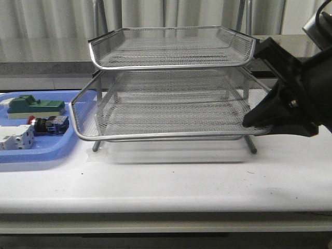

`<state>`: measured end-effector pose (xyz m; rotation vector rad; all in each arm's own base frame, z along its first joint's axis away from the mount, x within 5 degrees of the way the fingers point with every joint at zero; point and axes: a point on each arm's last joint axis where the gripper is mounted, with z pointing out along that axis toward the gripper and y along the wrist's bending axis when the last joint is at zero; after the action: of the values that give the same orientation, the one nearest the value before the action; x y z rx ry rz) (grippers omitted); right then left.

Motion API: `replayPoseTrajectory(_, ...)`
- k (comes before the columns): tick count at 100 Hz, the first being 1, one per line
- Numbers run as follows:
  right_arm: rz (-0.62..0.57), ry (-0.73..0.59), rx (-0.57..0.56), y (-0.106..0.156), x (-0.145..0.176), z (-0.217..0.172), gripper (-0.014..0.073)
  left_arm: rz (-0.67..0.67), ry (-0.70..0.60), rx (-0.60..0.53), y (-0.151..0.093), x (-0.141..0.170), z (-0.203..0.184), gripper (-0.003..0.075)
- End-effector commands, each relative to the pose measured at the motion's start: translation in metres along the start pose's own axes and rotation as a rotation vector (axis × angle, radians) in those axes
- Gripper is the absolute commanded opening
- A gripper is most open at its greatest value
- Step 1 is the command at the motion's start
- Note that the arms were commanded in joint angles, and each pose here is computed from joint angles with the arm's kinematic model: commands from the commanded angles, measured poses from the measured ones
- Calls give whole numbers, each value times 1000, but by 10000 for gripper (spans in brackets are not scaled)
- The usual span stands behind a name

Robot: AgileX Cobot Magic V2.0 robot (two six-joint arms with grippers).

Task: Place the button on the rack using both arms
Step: 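Pull the middle tier out toward the robot with the right gripper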

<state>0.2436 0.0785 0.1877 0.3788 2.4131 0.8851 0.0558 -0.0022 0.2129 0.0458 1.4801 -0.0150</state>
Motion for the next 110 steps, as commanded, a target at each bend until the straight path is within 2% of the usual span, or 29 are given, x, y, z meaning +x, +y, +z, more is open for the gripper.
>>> replayPoseTrajectory(1,-79,-15,-22,5,5,-13,-61,-13,-66,2,0,6,-2,-20)
replayPoseTrajectory(20,-89,-32,-38,5,16,-27,-54,-13,-66,2,0,6,-2,-20)
replayPoseTrajectory(28,-94,-31,-50,7,17,-29,-12,-13,-66,2,0,6,-2,-20)
replayPoseTrajectory(35,-96,-25,-56,7,17,-29,70,-13,-66,2,0,6,-2,-20)
replayPoseTrajectory(52,-110,-6,-83,10,19,-29,379,-13,-66,2,0,6,-2,-20)
replayPoseTrajectory(57,-121,-9,-89,11,19,-31,435,-13,-66,2,0,6,-2,-20)
replayPoseTrajectory(92,-274,-113,-104,26,18,-67,444,-13,-66,2,0,6,-2,-20)
replayPoseTrajectory(110,-383,-85,-4,31,7,-98,444,-13,-66,2,0,6,-2,-20)
